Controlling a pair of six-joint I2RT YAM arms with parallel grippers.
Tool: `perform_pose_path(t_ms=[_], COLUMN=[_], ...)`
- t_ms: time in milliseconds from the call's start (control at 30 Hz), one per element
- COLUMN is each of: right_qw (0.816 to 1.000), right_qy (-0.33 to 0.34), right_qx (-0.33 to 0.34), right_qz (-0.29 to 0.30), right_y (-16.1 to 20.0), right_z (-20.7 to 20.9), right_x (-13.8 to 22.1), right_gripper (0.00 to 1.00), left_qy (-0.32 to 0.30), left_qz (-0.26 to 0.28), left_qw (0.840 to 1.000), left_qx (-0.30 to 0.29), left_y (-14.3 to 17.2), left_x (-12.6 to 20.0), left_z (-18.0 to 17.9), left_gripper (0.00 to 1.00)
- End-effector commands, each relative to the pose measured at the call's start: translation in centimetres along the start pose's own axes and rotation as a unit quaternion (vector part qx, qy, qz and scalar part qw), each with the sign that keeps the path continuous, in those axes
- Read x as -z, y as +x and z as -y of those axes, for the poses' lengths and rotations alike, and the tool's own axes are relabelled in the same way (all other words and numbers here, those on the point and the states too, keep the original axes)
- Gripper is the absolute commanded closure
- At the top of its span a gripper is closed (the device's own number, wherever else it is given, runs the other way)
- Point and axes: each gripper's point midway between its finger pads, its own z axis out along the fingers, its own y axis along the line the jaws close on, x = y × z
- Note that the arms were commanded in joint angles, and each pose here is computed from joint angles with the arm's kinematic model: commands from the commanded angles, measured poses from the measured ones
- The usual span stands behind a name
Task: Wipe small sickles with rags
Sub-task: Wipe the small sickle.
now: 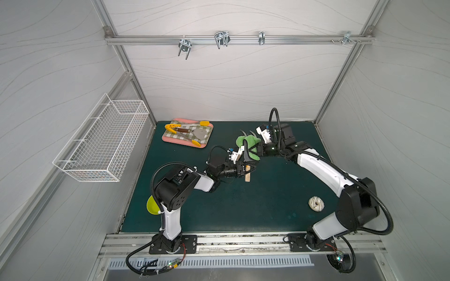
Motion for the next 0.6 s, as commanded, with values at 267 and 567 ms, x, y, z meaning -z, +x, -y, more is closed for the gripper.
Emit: perform_pose_path(t_ms=[267,567], right_qw=[0.999,0.997], right_qy=[0.027,0.075], right_qx=[0.012,-0.005], right_qz=[0.018,0.031], right_y=[-4.2,-7.6], right_z=[3.6,8.9], right_x=[-2.3,-3.9], right_gripper=[0.95,0.95], left_qy=[0.058,0.035], left_qz=[-0.061,-0.072], left_qw=[0.988,0.987], left_qx=[-0.129,-0.142], left_y=[4.0,4.8], left_x=[-0.1,0.5], left_z=[7.0,6.9], left_gripper=[1.0,1.0])
